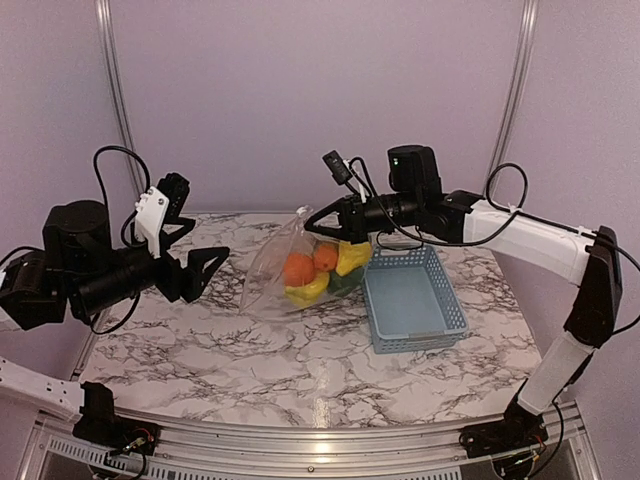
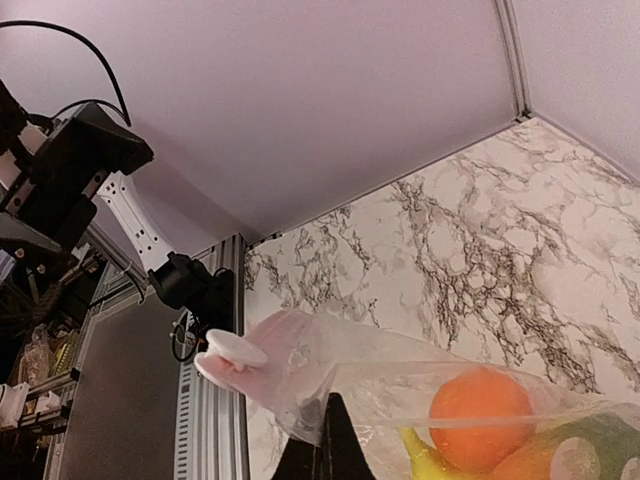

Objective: Place the food in the zip-top bag and seal the zipper
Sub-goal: Hold the zipper food storage bag at the center of the board, then pass from the right arm to the left

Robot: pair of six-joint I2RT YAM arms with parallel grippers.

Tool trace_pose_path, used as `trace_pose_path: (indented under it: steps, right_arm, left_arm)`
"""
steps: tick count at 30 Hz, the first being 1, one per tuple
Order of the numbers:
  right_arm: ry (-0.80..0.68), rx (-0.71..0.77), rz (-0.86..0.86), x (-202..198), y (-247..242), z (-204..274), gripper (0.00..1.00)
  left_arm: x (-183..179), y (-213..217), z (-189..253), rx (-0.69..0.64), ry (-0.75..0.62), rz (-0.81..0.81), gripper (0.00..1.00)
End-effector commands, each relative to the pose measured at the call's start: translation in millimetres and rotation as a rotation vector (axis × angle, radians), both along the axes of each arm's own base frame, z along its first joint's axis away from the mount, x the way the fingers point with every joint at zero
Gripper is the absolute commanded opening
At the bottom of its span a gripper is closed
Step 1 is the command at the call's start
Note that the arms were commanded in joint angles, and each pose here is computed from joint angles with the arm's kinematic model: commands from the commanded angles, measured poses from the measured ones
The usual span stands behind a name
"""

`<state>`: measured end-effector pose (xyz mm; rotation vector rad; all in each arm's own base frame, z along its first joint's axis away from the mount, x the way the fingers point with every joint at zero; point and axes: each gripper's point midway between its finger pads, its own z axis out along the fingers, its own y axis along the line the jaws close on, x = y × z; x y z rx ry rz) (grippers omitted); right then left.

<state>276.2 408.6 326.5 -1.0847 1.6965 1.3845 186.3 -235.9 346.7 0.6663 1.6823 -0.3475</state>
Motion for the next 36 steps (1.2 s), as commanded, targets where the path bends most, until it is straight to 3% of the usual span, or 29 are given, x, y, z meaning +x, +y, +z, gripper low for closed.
trace_pose_path:
  steps: [1, 7, 16, 21, 28, 34, 36]
  right_arm:
    - [-0.015, -0.073, -0.052, -8.4, -14.1, -5.1, 0.0]
    - [-0.02, -0.064, -0.084, -18.9, -20.3, 13.4, 0.0]
    - [-0.011, -0.021, -0.094, -39.0, -32.3, 37.2, 0.0]
    - [0.002, -0.023, -0.096, -40.8, -33.2, 33.5, 0.0]
    - [0.022, -0.05, -0.068, -43.1, -30.5, 16.7, 0.0]
    - [0.009, -0.086, -0.048, -45.4, -31.2, 9.1, 0.0]
    - [-0.002, -0.1, -0.042, -45.7, -31.8, 9.5, 0.09]
  left_arm:
    - [2.8, -71.7, 7.1, 0.117, -0.029, -0.18, 0.86]
    - [22.5, -126.7, 12.8, 0.13, -0.059, -0.199, 0.91]
    - [43.1, -126.7, 4.0, 0.07, -0.016, -0.2, 0.81]
    - [30.7, -134.7, -7.5, 0.046, 0.05, -0.356, 0.64]
    - [15.8, -152.2, -46.8, 0.114, 0.174, -0.512, 0.22]
    - [23.3, -156.3, -59.9, 0.13, 0.195, -0.497, 0.04]
    - [25.8, -156.5, -52.3, 0.112, 0.181, -0.484, 0.01]
